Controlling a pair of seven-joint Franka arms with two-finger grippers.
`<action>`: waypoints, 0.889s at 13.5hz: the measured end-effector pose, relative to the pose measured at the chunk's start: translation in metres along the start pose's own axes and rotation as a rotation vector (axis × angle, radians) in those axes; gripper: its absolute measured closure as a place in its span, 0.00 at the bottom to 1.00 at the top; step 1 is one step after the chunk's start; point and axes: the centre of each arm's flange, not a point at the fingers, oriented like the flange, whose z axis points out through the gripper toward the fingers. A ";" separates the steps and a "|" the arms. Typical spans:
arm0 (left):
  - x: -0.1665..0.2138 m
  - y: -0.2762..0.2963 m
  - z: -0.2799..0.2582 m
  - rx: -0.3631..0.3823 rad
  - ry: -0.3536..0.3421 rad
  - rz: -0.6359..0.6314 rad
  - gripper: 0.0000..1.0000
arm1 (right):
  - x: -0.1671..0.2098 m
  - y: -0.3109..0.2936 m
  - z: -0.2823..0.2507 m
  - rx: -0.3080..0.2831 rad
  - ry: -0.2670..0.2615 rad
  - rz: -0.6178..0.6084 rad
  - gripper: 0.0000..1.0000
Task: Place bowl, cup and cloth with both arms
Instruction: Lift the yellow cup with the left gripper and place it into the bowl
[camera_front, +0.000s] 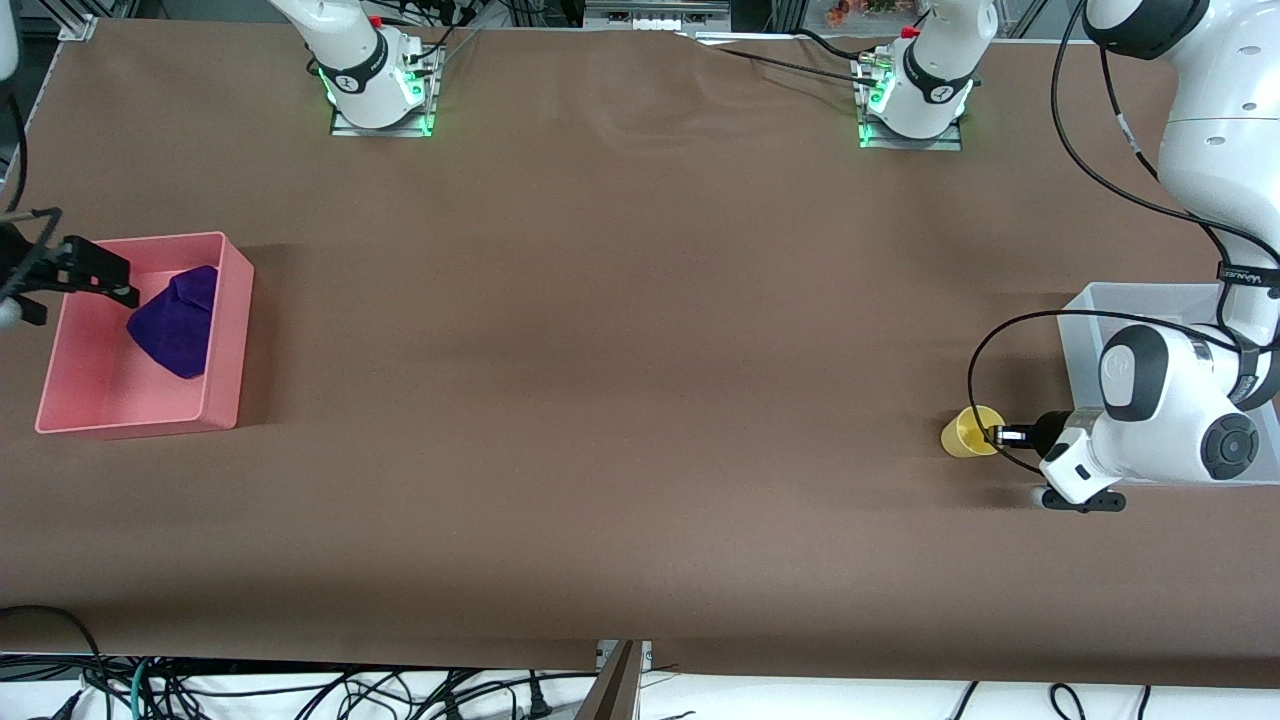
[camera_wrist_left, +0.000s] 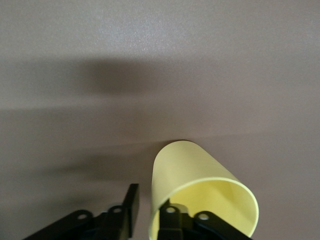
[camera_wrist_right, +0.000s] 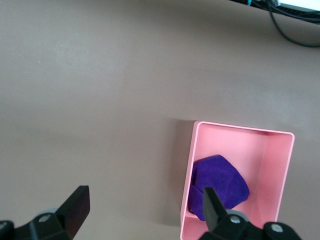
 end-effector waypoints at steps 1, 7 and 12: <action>-0.002 0.000 -0.007 0.001 -0.015 0.006 0.92 | -0.004 0.001 -0.004 -0.013 -0.005 0.000 0.00; -0.044 -0.020 -0.131 0.157 -0.132 0.109 0.96 | -0.017 -0.005 0.000 -0.023 -0.095 0.118 0.00; -0.065 -0.117 -0.170 0.433 -0.186 0.304 0.96 | -0.016 -0.019 0.001 -0.016 -0.114 0.115 0.00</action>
